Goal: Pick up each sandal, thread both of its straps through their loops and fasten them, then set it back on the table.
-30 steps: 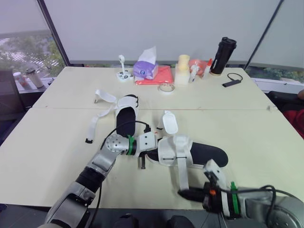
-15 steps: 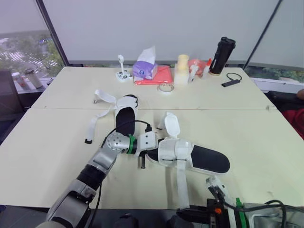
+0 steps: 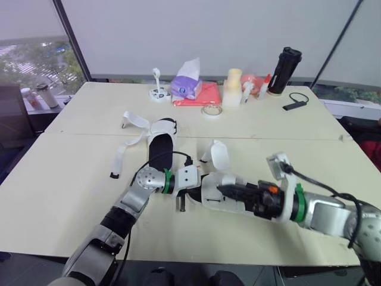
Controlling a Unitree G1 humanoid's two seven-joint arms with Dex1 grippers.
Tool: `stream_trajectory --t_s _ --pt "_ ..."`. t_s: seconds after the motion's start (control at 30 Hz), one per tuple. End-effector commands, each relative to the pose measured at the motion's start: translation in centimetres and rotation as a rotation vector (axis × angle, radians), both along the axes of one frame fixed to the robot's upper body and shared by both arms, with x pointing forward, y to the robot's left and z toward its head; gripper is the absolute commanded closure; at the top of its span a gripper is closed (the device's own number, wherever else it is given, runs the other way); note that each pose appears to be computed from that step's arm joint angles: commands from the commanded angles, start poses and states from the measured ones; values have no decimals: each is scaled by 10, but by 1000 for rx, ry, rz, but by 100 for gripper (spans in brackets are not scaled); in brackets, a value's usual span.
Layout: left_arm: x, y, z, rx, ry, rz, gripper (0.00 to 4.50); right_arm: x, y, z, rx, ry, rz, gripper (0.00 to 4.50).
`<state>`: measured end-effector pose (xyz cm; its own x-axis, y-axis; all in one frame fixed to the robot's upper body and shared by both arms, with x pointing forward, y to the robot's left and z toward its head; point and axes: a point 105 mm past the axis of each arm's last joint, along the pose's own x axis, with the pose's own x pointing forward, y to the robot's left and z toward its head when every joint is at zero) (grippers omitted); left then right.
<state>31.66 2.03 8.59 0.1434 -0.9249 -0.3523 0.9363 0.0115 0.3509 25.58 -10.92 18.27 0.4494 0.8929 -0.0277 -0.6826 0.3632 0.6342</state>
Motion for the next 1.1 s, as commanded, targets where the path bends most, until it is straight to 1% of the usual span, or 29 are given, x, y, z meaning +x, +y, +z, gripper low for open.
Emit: stream_trajectory --t_s 0.03,0.1,0.27,0.3,0.33,0.4,0.53,0.63,0.73,0.8,1.03,1.1 --pt "-12 6 -30 82 90 4 450 31 -13 5 54 36 -124 416" --pt "-14 6 -31 82 96 6 450 37 -16 1 54 58 -153 349" --pt "-19 9 -32 82 112 2 450 43 -20 0 55 66 -205 104" --pt "-20 9 -32 82 114 1 450 45 -24 2 59 62 -225 45" --pt "-20 9 -32 81 116 0 450 47 -27 4 59 54 -241 3" --pt "-21 9 -31 81 118 0 450 48 -35 8 22 10 -262 3" --pt "-21 9 -32 83 120 3 450 55 -45 9 -229 -148 -272 3" --pt "-19 8 -32 83 117 3 450 58 -40 3 -354 -192 -194 3" --pt "-17 6 -31 80 111 7 450 60 -35 -5 -391 -160 -117 3" --pt "-15 5 -30 77 106 14 450 58 -31 -10 -375 -107 -62 3" --pt "-14 7 -31 68 103 37 450 54 -33 -17 -388 -25 8 3" --pt "-16 9 -33 66 108 44 450 50 -36 -25 -418 -1 26 3"
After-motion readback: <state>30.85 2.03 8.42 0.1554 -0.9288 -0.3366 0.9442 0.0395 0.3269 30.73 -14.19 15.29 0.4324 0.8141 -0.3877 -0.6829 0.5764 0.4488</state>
